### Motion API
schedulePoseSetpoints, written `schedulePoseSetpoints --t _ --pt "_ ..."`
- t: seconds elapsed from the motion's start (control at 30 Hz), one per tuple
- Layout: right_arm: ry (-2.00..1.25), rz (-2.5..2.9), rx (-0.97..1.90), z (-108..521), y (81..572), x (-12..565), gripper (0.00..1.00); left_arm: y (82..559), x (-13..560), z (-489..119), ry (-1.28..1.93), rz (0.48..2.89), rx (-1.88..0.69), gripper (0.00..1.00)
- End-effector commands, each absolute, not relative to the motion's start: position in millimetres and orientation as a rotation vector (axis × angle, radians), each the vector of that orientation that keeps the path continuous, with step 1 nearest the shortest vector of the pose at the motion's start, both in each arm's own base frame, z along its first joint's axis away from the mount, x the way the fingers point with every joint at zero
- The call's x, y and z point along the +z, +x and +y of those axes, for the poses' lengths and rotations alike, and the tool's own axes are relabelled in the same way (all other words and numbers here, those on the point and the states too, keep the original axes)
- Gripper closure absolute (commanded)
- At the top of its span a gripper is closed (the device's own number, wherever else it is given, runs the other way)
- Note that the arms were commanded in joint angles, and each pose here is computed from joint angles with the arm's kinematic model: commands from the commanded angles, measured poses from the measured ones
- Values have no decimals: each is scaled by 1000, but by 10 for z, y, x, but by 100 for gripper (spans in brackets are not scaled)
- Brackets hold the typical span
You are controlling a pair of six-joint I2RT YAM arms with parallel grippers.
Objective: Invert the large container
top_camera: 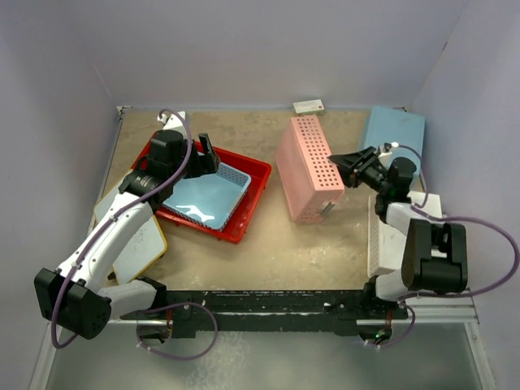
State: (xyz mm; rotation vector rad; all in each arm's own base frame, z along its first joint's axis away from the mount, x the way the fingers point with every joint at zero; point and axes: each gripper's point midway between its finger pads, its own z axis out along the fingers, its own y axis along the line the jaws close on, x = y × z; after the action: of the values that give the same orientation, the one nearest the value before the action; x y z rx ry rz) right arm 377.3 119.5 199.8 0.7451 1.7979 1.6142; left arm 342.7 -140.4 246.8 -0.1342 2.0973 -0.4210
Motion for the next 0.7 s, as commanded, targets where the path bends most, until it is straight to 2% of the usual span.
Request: schedulePoseSetpoints --t 0.0,0.13,0.5,0.67 --pt "717 1968 1308 833 3671 1770 39 3484 2555 -1414 -104 2058 -417 20" --pt "712 2073 1088 595 3652 1695 29 3505 2512 -1437 -98 2067 -421 20" --pt "723 2140 963 439 3650 1539 28 3511 2495 -1433 -91 2072 -413 20" --pt "538 2045 975 528 3732 1942 29 3526 2490 -1449 -90 2072 -419 20"
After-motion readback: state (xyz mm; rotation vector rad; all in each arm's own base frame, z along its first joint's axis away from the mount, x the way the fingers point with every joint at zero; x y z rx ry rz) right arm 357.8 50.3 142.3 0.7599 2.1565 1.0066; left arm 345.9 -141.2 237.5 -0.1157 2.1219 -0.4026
